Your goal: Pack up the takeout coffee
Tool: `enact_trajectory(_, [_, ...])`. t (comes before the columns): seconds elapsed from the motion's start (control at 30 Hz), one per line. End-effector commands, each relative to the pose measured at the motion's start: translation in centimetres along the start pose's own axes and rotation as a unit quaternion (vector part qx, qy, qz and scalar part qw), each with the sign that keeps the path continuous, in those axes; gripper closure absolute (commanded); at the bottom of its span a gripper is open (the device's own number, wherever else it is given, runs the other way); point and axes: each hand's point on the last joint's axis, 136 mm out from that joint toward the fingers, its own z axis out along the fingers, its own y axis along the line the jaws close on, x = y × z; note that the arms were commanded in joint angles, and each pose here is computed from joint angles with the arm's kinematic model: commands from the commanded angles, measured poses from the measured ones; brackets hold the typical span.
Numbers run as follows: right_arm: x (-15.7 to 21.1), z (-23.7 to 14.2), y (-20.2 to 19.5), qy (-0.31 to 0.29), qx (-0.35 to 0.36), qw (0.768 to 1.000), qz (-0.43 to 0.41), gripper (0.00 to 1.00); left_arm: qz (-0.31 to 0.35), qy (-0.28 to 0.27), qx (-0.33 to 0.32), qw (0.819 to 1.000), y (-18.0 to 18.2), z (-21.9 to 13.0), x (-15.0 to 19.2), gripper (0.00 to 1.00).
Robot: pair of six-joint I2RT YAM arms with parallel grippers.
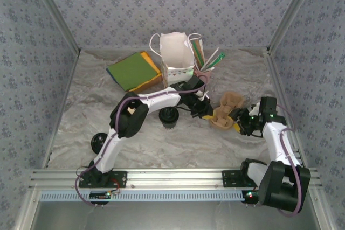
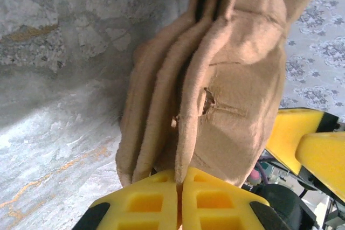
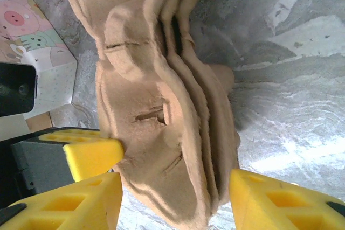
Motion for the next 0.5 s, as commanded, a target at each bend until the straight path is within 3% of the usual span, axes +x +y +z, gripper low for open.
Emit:
enact_trajectory(0.0, [0.6,-0.5,0.0,0.006,-0.005,1.000,0.001,0.41,0.019,-0.022,0.052,0.998,-4.1,-2.5,-0.2,0.93])
enact_trajectory(0.47, [0.6,-1.8,2.6,0.002,-0.069,0.997,0.026,0.48,0.023,-0.022,0.032,0.999,-3.3,-2.1,-0.1,0.92])
